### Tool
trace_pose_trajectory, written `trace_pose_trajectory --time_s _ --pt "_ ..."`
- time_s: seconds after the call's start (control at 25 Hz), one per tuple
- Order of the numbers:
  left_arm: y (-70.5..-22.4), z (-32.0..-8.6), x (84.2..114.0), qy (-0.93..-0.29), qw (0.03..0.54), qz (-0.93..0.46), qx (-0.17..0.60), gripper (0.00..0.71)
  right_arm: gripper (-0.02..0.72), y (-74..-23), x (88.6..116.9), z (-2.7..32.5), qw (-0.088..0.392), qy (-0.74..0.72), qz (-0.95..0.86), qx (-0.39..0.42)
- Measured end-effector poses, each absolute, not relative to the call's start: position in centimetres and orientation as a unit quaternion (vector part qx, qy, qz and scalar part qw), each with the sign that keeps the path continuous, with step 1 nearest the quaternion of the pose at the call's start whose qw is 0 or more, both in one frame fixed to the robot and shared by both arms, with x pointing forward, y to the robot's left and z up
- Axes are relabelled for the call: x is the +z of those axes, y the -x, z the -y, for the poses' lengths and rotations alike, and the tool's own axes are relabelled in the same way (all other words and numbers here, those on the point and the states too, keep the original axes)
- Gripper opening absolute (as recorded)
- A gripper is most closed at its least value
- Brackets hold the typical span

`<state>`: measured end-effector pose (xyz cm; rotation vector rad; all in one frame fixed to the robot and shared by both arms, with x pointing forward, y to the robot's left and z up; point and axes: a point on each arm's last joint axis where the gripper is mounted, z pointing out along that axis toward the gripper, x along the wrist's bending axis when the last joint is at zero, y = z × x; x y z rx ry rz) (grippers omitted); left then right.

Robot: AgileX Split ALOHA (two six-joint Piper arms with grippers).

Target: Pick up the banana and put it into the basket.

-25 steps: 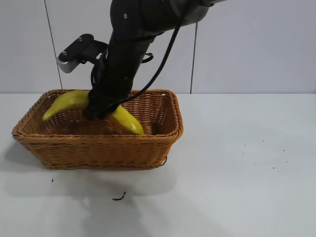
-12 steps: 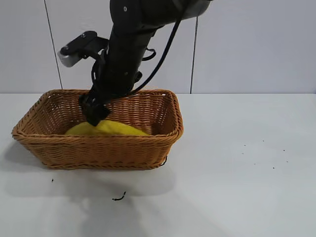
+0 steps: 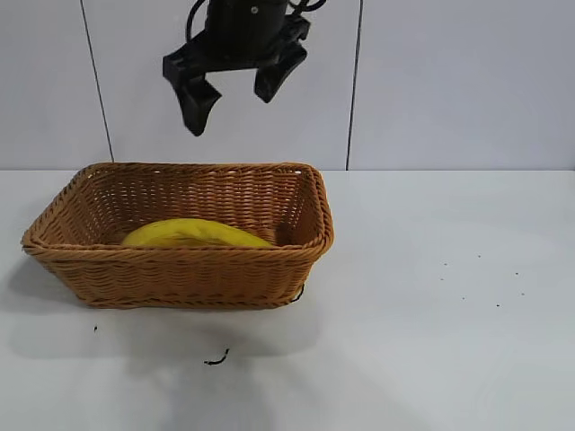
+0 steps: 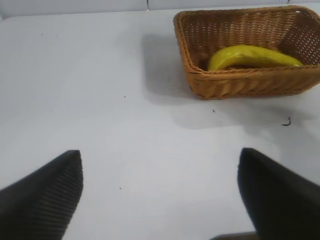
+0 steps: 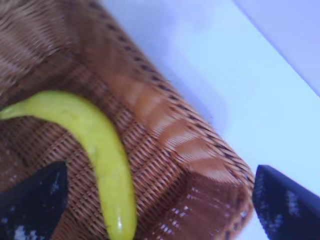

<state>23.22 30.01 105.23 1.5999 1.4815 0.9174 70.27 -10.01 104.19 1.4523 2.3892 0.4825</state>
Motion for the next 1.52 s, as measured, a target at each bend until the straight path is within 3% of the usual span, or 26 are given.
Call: trace_pose_trajectory --time_s 0.32,0.52,1.0,1.24,1.52 --pt "-23.2 -30.0 105.2 -0.626 0.378 -0.58 0.359 0.635 0.689 -73.5 104.1 21.4 0.162 -0.612 -0.76 0.145" --pt "-23.2 -30.0 105.2 -0.626 0.378 -0.58 0.359 0.635 0.689 -74.0 103.9 26.0 0.156 -0.664 -0.717 0.142" --pt "-23.2 -30.0 105.2 -0.626 0.378 -0.58 0.359 0.635 0.689 -72.4 103.7 26.3 0.12 -0.677 -0.714 0.136" --pt "-23.2 -30.0 105.2 -0.626 0.378 -0.58 0.359 0.635 0.689 -66.5 102.8 26.7 0.067 -0.682 -0.725 0.073" --pt "-23.2 -30.0 105.2 -0.626 0.378 -0.58 0.359 0.635 0.689 -56.0 101.1 27.4 -0.008 -0.686 -0.728 -0.001"
